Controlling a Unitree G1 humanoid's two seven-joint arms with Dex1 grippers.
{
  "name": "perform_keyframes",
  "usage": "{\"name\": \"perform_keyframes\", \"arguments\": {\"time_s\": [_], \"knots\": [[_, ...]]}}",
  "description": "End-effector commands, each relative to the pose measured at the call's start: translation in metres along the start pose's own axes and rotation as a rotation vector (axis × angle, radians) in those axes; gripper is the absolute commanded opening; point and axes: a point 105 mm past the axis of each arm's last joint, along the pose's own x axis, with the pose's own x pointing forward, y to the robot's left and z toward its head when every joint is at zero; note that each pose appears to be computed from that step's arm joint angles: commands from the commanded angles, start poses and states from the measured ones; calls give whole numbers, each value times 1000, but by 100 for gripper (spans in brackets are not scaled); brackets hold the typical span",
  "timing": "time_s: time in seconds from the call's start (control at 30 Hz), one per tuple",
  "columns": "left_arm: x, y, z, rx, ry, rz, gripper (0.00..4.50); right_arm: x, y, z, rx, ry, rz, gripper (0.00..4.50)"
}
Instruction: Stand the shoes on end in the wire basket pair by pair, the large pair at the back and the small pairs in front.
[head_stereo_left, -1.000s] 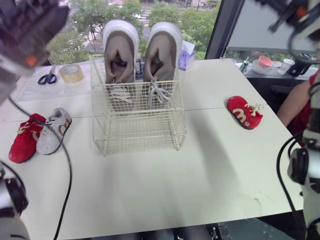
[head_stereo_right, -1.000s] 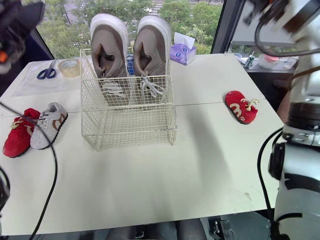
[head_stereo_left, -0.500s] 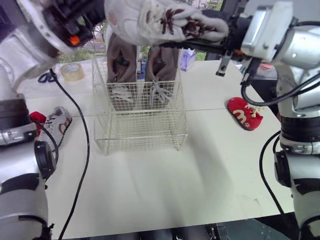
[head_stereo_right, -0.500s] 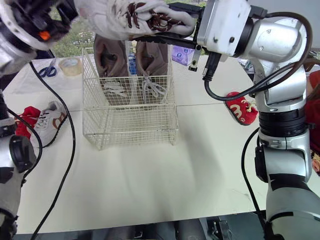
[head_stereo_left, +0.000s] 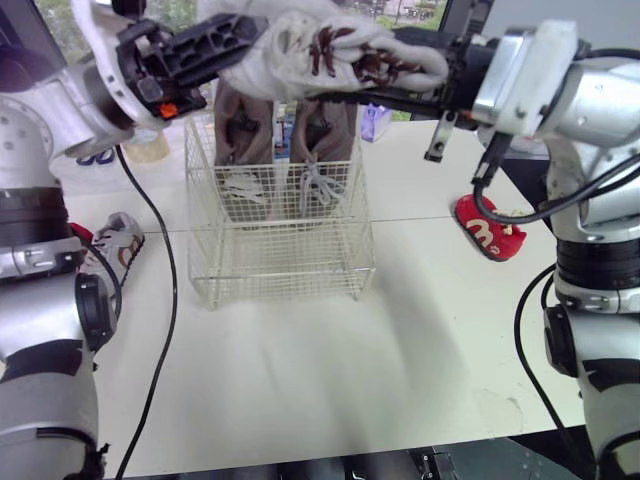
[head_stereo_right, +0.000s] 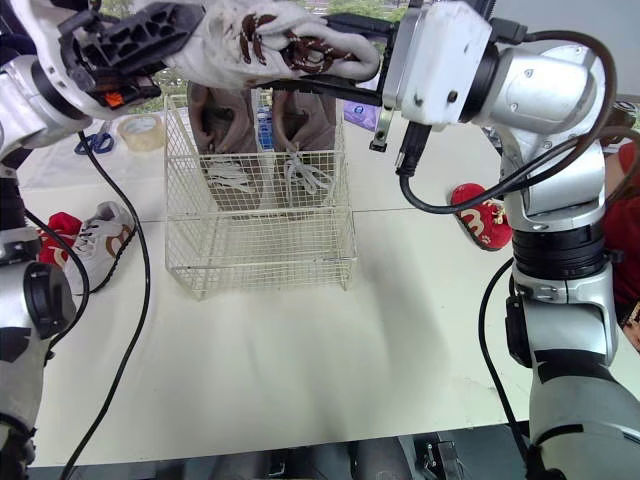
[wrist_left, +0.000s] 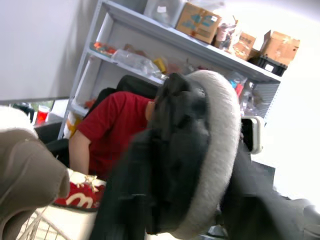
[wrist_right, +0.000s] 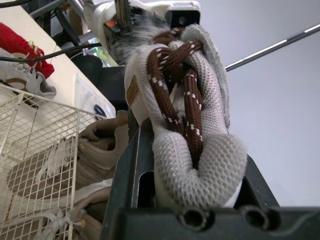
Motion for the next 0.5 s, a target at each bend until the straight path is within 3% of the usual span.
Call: {"name": "perform_keyframes", "arguments": {"time_s": [0.03, 0.07, 0.17, 0.3, 0.33, 0.4, 0.5], "knots": [[-6, -10, 12, 75, -46, -2, 38, -1, -2, 11, -6, -29, -31, 89], [-10, -8, 15, 78, -81, 16, 38, -3, -5, 6, 40, -14, -70, 89], [-31, 0, 33, 44, -310, 90, 36, -20, -18, -15, 270, 20, -269, 202], [-45, 4, 36, 11, -617, 130, 36, -41, -24, -34, 637, -68, -573, 411], [-44, 4, 36, 2, -688, 128, 36, -41, -23, -35, 729, -121, -624, 446], [-41, 5, 36, -48, -812, 109, 36, -37, -24, -31, 882, -234, -699, 446], [-17, 13, 19, -179, -902, 53, 36, -6, -24, -10, 1231, -529, -688, 446]]}}
